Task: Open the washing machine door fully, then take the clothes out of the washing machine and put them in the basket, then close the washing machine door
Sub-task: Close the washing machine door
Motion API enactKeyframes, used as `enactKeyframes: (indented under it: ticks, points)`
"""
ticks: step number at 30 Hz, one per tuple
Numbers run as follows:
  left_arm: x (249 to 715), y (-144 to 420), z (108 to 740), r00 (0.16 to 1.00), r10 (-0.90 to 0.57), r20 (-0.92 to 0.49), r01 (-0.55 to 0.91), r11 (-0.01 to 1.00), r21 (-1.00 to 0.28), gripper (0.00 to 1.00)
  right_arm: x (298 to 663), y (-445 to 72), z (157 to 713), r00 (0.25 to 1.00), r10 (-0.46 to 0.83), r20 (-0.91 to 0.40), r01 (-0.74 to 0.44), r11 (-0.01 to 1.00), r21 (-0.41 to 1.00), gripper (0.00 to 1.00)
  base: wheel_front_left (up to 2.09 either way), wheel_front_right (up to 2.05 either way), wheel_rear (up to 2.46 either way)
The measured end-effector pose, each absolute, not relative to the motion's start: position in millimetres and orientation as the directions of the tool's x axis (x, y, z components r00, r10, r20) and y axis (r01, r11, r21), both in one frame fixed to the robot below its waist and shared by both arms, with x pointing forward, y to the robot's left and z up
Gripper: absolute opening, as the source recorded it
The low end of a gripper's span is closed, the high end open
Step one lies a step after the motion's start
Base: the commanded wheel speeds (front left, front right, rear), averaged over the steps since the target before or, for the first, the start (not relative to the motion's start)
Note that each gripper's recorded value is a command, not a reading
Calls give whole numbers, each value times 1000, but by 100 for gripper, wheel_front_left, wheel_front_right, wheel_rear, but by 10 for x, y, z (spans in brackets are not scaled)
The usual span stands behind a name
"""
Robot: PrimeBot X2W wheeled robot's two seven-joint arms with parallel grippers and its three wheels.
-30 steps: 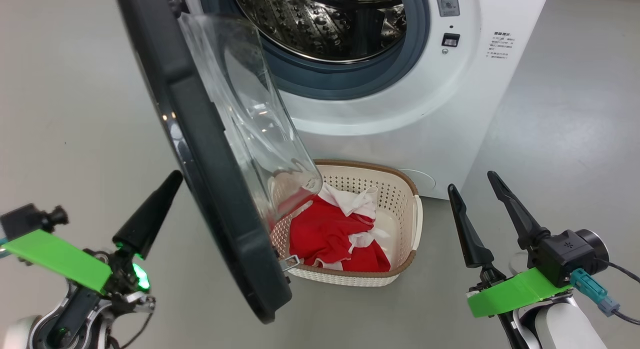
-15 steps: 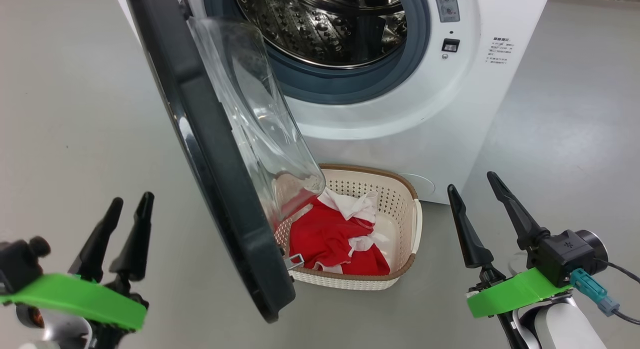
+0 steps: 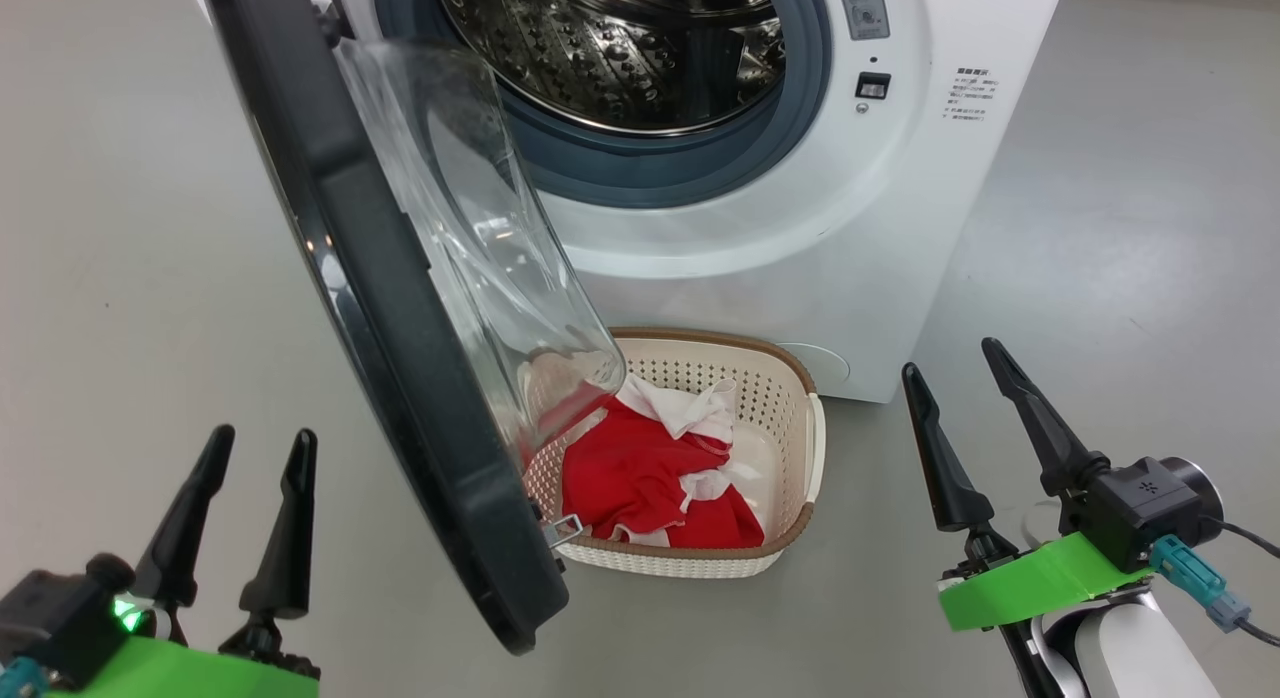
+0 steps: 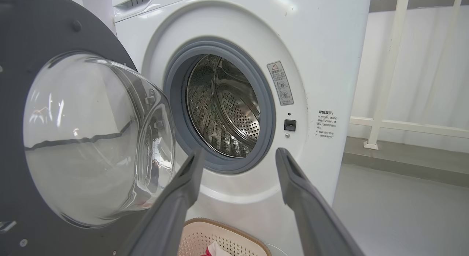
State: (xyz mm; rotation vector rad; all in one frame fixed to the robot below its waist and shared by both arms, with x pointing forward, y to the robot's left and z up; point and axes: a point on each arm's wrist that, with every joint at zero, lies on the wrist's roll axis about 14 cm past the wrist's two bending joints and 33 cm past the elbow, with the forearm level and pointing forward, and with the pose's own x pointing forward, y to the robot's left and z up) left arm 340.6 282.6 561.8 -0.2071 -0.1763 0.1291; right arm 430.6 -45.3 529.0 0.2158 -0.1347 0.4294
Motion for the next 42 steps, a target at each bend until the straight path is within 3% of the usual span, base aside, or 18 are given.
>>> enactKeyframes:
  ticks: [42]
  points:
    - [3174,2597,5205,977,188,95,-161,957,-241,100,4255,-533,5370,905,378,194,-410,896,172,100,0,0,0]
